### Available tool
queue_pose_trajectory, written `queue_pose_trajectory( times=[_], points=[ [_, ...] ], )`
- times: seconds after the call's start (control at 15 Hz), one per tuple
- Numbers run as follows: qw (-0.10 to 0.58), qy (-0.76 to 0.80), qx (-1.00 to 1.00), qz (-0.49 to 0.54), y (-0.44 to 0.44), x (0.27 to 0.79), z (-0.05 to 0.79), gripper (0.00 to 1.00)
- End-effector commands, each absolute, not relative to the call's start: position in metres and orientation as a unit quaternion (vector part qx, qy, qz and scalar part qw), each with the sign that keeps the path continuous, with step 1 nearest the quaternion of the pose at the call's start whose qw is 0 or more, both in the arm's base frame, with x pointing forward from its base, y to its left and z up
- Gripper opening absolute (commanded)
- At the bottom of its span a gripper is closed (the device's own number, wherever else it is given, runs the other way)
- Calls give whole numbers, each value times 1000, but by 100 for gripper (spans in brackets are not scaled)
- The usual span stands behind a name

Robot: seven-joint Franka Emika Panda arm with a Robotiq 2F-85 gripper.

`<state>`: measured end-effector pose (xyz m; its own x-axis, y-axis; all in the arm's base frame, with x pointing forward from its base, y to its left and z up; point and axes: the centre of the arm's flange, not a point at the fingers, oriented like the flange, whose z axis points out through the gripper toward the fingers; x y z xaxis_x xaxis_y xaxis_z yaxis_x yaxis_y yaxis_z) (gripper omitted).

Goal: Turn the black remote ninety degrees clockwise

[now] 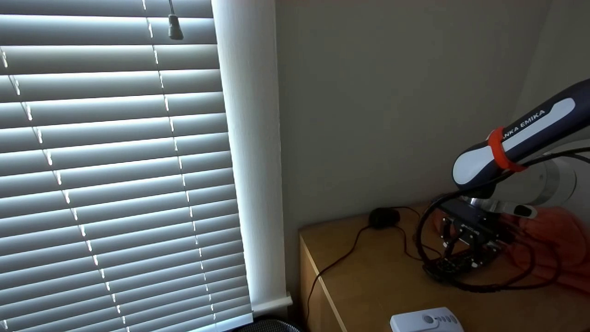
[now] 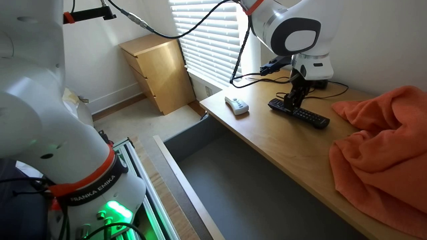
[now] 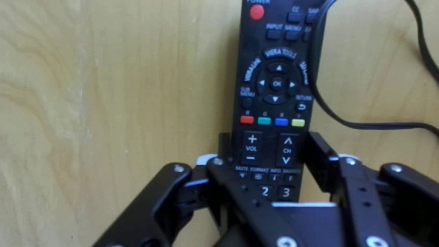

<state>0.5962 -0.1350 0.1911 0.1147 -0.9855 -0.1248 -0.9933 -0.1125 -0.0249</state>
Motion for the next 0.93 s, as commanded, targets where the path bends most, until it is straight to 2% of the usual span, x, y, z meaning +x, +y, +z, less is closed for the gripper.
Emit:
queue_pose_trajectory(
  times=[0.0,0.87],
  points=[
    [59,728,-682,41,-131,597,189,31],
    [32,911,-412,18,-160,574,210,31]
  ],
)
